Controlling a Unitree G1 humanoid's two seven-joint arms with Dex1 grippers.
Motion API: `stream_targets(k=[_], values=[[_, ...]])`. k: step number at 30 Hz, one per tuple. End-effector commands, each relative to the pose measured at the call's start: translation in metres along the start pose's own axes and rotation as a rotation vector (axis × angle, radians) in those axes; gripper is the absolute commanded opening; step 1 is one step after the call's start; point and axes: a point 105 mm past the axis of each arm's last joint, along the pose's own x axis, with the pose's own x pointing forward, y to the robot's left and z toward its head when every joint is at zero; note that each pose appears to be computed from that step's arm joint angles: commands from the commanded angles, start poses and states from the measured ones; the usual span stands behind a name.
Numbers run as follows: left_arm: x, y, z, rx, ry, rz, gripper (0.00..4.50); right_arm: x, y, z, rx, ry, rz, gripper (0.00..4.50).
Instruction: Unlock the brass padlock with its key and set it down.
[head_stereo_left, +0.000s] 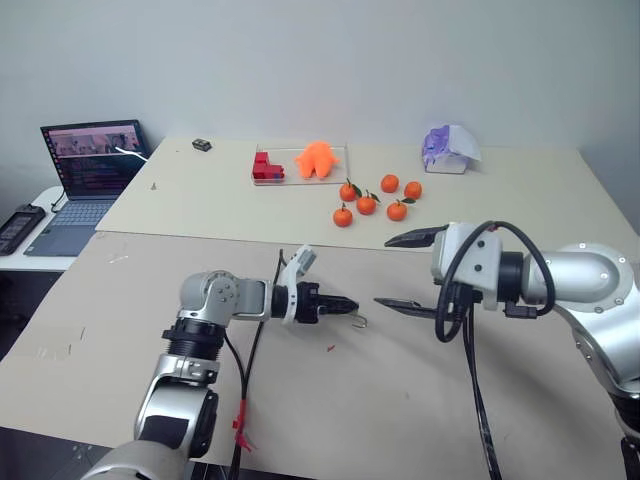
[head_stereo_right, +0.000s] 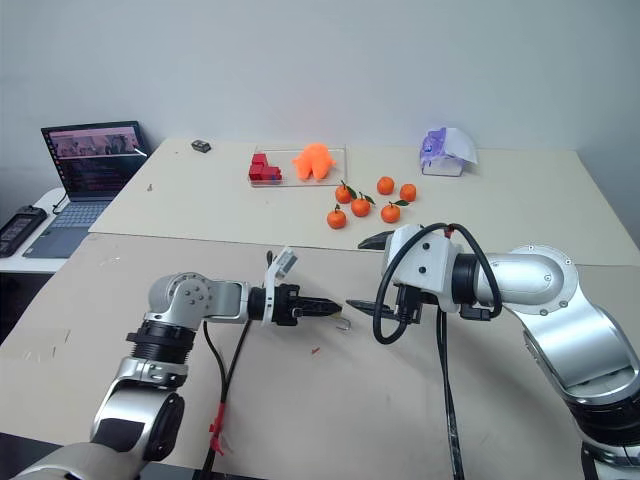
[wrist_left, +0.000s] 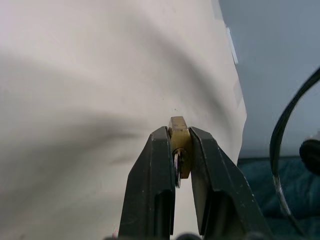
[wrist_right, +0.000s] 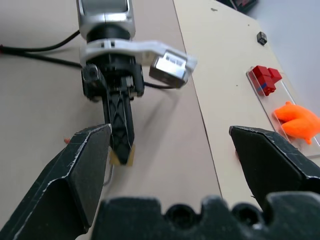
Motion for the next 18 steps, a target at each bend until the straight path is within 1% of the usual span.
stream_targets(k=[1, 5, 9, 11, 12, 13, 14, 15, 16, 17, 18], values=[[0.013, 0.002, -0.003, 0.001, 0.001, 0.038, 0.04, -0.008, -0.006, 0.009, -0.039, -0.01, -0.061, 4.47], [0.026, 0.008, -0.009, -0.038, -0.009, 0.073, 0.04, -0.01, -0.009, 0.011, -0.039, -0.012, -0.085, 4.47], [0.028, 0.016, -0.015, -0.066, -0.005, 0.113, 0.04, -0.011, -0.009, 0.011, -0.041, -0.004, -0.092, 4.47], [0.026, 0.02, -0.015, -0.078, -0.013, 0.132, 1.04, -0.012, -0.009, 0.01, -0.042, -0.001, -0.093, 4.5], [0.024, 0.021, -0.014, -0.083, -0.023, 0.133, 1.25, -0.012, -0.009, 0.01, -0.043, 0.0, -0.094, 4.5], [0.02, 0.022, -0.011, -0.085, -0.038, 0.132, 1.65, -0.012, -0.009, 0.01, -0.04, -0.001, -0.092, 4.5], [0.018, 0.023, -0.01, -0.086, -0.049, 0.13, 1.96, -0.012, -0.008, 0.01, -0.038, -0.001, -0.091, 4.5], [0.015, 0.025, -0.009, -0.092, -0.059, 0.135, 2.43, -0.011, -0.008, 0.01, -0.035, -0.003, -0.089, 4.5], [0.012, 0.026, -0.009, -0.096, -0.065, 0.14, 2.77, -0.011, -0.008, 0.01, -0.033, -0.004, -0.088, 4.5], [0.004, 0.029, -0.009, -0.103, -0.069, 0.149, 3.05, -0.01, -0.007, 0.009, -0.031, -0.004, -0.081, 4.5], [-0.004, 0.033, -0.009, -0.109, -0.071, 0.159, 3.5, -0.01, -0.006, 0.008, -0.029, -0.004, -0.075, 4.5]])
